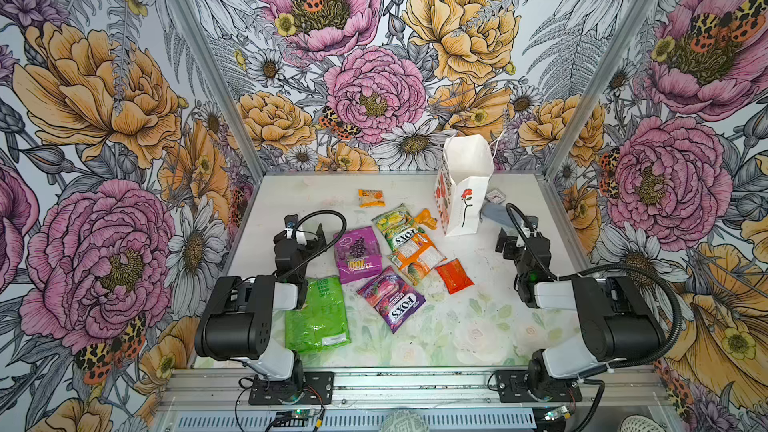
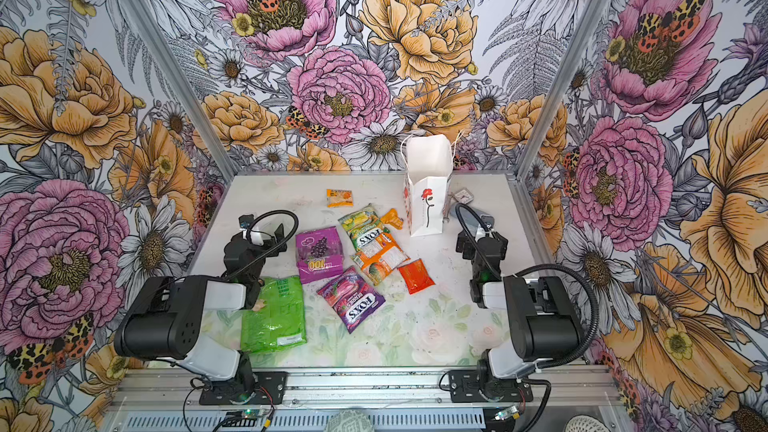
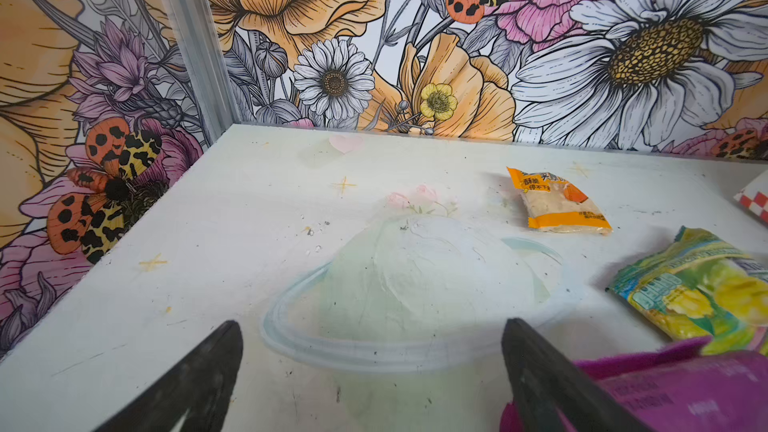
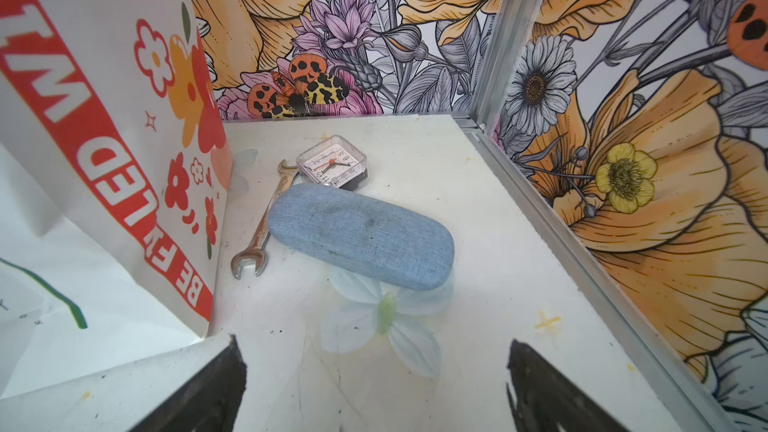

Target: Place the snacks into the paper bag

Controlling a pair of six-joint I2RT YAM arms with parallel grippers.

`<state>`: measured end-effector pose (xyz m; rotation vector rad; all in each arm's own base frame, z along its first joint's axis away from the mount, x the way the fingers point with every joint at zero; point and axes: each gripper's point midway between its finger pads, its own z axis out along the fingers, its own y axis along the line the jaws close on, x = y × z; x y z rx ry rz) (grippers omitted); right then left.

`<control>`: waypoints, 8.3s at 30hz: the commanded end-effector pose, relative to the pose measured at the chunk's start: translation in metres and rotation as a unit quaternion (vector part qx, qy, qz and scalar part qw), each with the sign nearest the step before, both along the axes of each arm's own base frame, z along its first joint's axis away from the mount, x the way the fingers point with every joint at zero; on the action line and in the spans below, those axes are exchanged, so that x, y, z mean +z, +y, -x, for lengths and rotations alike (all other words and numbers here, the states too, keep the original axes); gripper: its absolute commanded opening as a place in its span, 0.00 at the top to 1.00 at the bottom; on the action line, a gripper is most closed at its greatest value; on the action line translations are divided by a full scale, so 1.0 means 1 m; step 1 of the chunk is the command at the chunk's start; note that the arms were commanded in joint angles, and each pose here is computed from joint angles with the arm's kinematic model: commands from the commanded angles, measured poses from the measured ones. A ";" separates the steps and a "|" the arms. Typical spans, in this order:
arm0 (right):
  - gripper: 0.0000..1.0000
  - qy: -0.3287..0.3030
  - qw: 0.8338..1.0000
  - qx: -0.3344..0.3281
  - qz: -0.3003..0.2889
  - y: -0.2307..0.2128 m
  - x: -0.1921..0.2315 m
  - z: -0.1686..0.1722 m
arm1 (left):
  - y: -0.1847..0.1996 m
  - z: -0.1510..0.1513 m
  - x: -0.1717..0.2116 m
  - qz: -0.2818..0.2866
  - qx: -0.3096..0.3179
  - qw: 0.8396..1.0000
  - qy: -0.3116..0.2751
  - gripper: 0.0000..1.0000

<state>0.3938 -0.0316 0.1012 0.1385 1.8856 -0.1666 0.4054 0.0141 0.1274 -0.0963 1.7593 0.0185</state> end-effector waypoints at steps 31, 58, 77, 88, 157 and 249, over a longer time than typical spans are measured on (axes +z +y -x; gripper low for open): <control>0.00 -0.017 1.000 0.002 -0.003 0.000 0.011 -0.006 | 0.002 -0.001 0.001 0.004 -0.005 1.000 -0.002 0.01; 0.00 -0.044 0.998 0.034 0.038 0.026 0.039 0.014 | -0.044 0.062 0.072 -0.063 -0.059 0.989 -0.124 0.01; 0.00 -0.060 0.961 -0.044 -0.267 0.022 0.164 0.096 | -0.036 0.108 0.164 0.256 0.020 0.964 0.075 0.01; 0.02 -0.055 0.965 0.035 -0.255 0.039 0.181 0.140 | -0.020 0.124 0.125 0.338 0.002 0.940 0.048 0.01; 0.92 0.284 0.951 0.033 -0.116 0.074 0.157 -0.158 | -0.118 0.140 0.081 0.015 -0.089 0.996 0.024 0.02; 1.00 0.232 0.954 0.061 -0.182 0.072 0.156 0.135 | 0.010 0.162 0.012 0.238 0.234 0.903 0.272 0.01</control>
